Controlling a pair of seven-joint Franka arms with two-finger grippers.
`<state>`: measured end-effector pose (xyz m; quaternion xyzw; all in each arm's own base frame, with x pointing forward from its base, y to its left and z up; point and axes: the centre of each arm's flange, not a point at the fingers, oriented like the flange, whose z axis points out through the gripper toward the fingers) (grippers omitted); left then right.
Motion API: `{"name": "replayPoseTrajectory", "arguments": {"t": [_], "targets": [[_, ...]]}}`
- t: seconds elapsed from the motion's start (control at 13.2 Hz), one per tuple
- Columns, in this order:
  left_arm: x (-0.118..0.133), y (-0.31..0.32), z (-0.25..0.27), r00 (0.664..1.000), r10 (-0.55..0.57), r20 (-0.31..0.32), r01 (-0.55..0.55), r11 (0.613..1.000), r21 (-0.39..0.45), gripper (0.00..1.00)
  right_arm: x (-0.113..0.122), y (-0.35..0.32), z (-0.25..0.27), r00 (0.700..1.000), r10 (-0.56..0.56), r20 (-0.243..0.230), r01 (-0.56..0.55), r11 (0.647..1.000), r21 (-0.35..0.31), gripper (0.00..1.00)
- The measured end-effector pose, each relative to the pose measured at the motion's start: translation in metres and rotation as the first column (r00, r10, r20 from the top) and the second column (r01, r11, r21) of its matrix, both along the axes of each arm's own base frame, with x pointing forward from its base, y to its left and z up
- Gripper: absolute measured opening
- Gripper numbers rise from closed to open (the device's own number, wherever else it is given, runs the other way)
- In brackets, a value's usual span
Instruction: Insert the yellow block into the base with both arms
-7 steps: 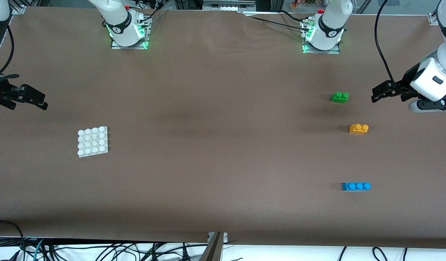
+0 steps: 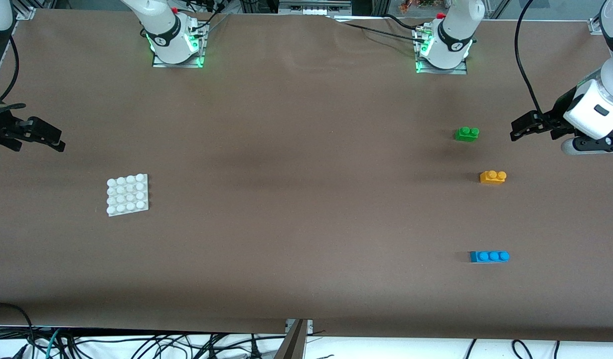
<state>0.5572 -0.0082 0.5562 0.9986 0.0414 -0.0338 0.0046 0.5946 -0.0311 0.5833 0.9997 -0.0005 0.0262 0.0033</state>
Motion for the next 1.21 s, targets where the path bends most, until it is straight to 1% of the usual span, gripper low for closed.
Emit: {"name": "replayPoseTrajectory", "arguments": {"t": [1.21], "targets": [[-0.001, 0.000, 0.000, 1.000, 0.000, -0.001, 0.000, 1.000, 0.000, 1.00, 0.000, -0.010, 0.000, 1.000, -0.016, -0.001, 0.016, 1.000, -0.001, 1.00]]}}
